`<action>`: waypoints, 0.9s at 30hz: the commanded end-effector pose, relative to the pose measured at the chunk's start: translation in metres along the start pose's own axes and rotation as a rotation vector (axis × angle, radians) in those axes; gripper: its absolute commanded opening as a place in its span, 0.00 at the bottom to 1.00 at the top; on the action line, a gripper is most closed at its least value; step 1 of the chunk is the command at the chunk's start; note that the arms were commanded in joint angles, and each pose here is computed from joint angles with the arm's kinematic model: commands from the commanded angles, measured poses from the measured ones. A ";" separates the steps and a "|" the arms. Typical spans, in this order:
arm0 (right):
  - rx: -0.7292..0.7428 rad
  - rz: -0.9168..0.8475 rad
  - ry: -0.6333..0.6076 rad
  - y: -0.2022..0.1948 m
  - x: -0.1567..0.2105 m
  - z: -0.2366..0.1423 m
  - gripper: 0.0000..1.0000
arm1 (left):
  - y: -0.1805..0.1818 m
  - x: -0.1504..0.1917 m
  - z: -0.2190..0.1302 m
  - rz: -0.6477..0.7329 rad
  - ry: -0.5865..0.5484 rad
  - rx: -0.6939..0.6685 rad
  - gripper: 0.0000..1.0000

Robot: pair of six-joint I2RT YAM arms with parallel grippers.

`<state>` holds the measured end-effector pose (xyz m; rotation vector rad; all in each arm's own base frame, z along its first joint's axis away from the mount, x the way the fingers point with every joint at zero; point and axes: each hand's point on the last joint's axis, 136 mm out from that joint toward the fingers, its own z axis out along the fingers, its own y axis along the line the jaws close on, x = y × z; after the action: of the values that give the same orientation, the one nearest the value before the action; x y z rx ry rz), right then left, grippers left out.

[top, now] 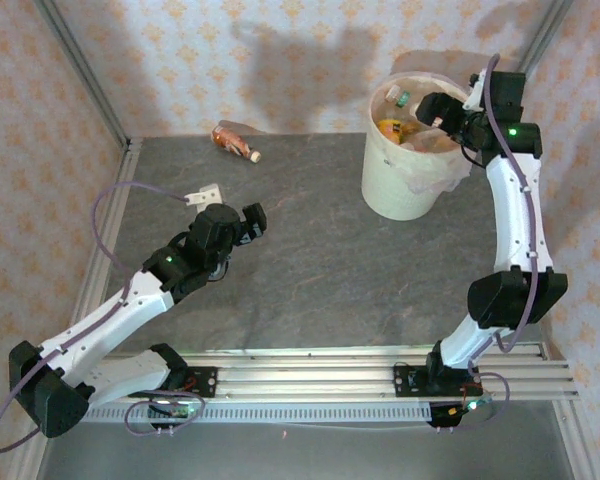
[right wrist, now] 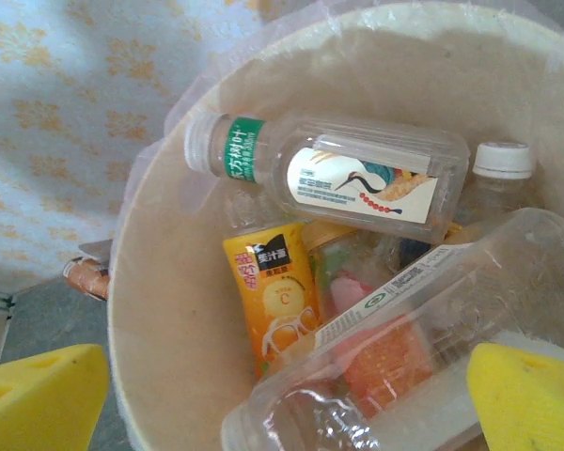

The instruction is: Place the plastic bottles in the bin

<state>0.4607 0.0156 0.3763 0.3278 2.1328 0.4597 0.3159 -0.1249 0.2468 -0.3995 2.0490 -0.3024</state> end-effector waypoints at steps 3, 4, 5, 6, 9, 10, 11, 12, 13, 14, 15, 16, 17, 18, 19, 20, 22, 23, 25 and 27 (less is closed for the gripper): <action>-0.126 -0.049 -0.037 0.034 0.002 -0.027 1.00 | 0.021 -0.001 0.001 -0.017 -0.022 -0.093 1.00; -0.161 -0.051 -0.017 0.040 0.006 -0.024 1.00 | 0.021 -0.001 0.002 -0.019 -0.021 -0.094 1.00; -0.184 -0.052 0.003 0.045 0.009 -0.021 1.00 | 0.020 -0.001 0.002 -0.021 -0.020 -0.094 1.00; -0.201 -0.052 0.031 0.049 0.014 -0.016 1.00 | 0.020 0.000 0.002 -0.022 -0.018 -0.093 1.00; -0.202 -0.078 0.095 0.055 0.027 -0.003 1.00 | 0.021 0.001 0.003 -0.029 -0.010 -0.098 1.00; -0.192 -0.086 0.109 0.055 0.030 0.001 0.99 | 0.022 0.002 0.003 -0.030 -0.008 -0.101 1.00; -0.178 -0.088 0.122 0.054 0.034 0.006 0.99 | 0.023 0.003 0.003 -0.029 -0.007 -0.105 1.00; -0.161 -0.087 0.132 0.051 0.036 0.011 0.99 | 0.024 0.003 0.003 -0.027 -0.005 -0.108 1.00; -0.144 -0.080 0.144 0.048 0.038 0.015 0.99 | 0.024 0.003 0.002 -0.028 -0.005 -0.109 1.00; -0.126 -0.076 0.157 0.044 0.040 0.019 0.99 | 0.025 0.004 0.002 -0.026 -0.003 -0.112 1.00; -0.105 -0.072 0.168 0.040 0.042 0.022 0.99 | 0.026 0.004 0.002 -0.023 -0.002 -0.117 1.00; -0.090 -0.071 0.178 0.037 0.044 0.024 0.99 | 0.027 0.004 0.002 -0.023 -0.004 -0.120 1.00; -0.080 -0.073 0.178 0.036 0.044 0.023 0.99 | 0.027 0.004 0.002 -0.023 -0.005 -0.124 1.00; -0.074 -0.075 0.178 0.035 0.043 0.023 0.99 | 0.028 0.004 0.002 -0.024 -0.007 -0.129 1.00; -0.075 -0.076 0.171 0.035 0.041 0.021 0.99 | 0.030 0.004 0.003 -0.024 -0.007 -0.137 1.00; -0.078 -0.079 0.161 0.037 0.039 0.020 0.99 | 0.031 0.003 0.004 -0.034 -0.007 -0.146 1.00; -0.085 -0.087 0.133 0.041 0.031 0.012 0.99 | 0.035 0.005 0.008 -0.055 0.009 -0.174 1.00; -0.089 -0.087 0.118 0.043 0.027 0.008 0.99 | 0.036 0.006 0.011 -0.063 0.022 -0.183 1.00; -0.106 -0.087 0.088 0.050 0.019 -0.003 0.99 | 0.034 0.009 0.017 -0.063 0.043 -0.187 1.00; -0.143 -0.090 0.054 0.061 0.013 -0.017 0.99 | 0.032 0.009 0.023 -0.054 0.054 -0.195 1.00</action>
<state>0.4595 0.0735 0.3610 0.1622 2.2418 0.5767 0.3220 -0.1034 0.2117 -0.5334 2.1310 -0.1688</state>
